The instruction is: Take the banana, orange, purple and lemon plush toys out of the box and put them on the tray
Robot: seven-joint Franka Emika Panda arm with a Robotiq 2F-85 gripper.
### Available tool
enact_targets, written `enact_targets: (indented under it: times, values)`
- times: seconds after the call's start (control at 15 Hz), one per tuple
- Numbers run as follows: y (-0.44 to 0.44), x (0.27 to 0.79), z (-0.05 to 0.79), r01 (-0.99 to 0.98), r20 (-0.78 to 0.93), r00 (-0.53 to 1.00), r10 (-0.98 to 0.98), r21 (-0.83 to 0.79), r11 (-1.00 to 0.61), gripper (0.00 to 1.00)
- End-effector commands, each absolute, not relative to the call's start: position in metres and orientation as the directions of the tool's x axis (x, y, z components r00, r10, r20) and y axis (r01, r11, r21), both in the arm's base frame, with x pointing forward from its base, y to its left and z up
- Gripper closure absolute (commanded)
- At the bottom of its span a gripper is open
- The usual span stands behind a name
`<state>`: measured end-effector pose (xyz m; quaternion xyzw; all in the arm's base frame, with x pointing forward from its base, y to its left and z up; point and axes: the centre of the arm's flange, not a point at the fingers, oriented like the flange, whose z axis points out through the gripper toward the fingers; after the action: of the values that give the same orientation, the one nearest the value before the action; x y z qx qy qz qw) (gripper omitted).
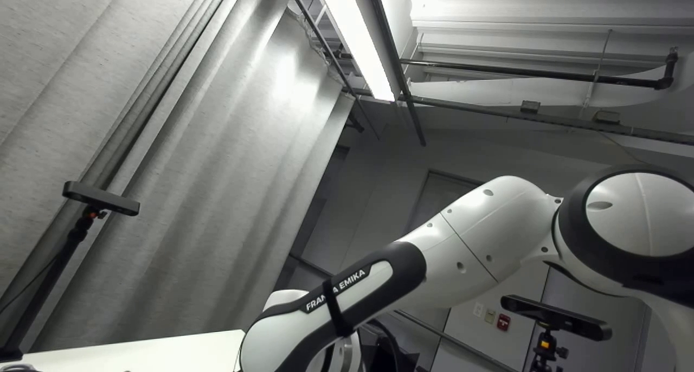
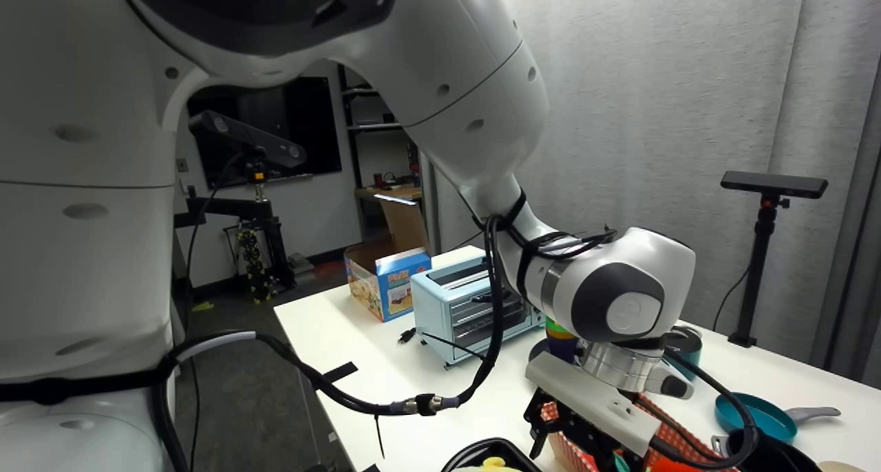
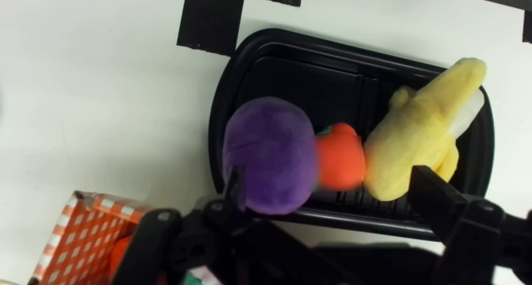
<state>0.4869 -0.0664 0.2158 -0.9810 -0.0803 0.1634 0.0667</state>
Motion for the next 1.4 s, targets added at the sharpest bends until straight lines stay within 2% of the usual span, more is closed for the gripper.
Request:
enact_targets:
  times: [0.0,0.6,1.33]
  values:
    - [-0.070,0.500,0.227,0.138,-0.282,0.942,0.180,-0.162,-0.977,0.00]
    - [-0.043,0.580,0.283,0.236,-0.061,0.968,0.242,-0.097,-0.967,0.00]
    - [-0.060,0.624,0.230,0.203,0.049,0.979,0.200,-0.070,-0.977,0.00]
